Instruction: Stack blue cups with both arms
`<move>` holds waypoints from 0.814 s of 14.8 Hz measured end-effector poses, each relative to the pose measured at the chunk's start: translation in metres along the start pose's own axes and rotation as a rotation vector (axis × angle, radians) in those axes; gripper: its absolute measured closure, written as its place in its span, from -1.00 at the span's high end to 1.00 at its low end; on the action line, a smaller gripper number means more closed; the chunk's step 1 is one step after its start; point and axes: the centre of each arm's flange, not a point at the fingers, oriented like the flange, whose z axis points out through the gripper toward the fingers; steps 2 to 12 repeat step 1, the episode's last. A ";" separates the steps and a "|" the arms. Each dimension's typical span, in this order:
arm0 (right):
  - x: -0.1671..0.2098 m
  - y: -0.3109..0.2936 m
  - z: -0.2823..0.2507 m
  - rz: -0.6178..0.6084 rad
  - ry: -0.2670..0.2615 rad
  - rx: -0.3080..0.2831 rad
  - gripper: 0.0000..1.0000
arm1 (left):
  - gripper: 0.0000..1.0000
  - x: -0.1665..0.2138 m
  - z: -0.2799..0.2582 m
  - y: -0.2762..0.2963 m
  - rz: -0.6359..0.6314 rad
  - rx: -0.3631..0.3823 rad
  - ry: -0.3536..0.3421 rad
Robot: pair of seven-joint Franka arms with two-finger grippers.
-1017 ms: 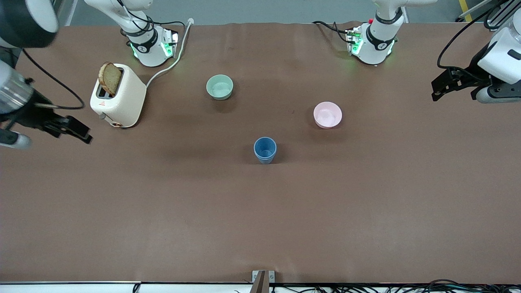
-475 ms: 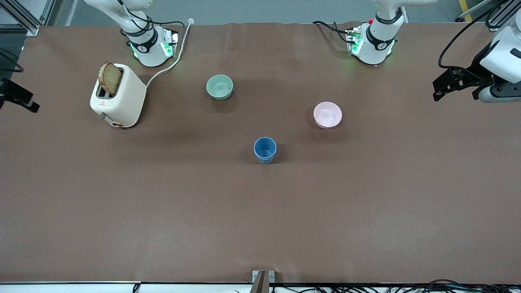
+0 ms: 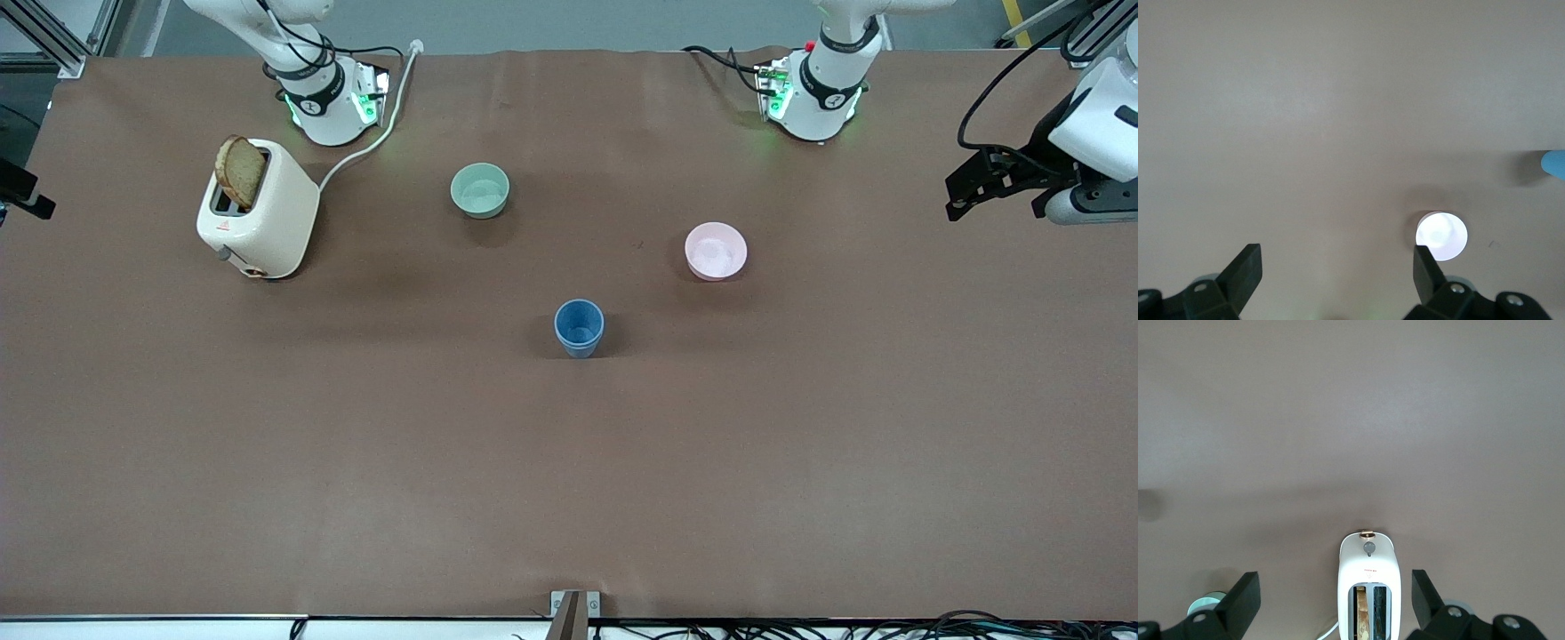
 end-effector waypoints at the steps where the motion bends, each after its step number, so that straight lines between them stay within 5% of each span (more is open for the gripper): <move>1: 0.000 0.000 0.000 0.000 0.000 0.000 1.00 | 1.00 0.000 0.000 0.000 0.000 0.000 0.000; 12: 0.000 0.000 0.000 0.000 0.000 0.000 1.00 | 1.00 0.000 0.000 0.000 0.000 0.000 0.000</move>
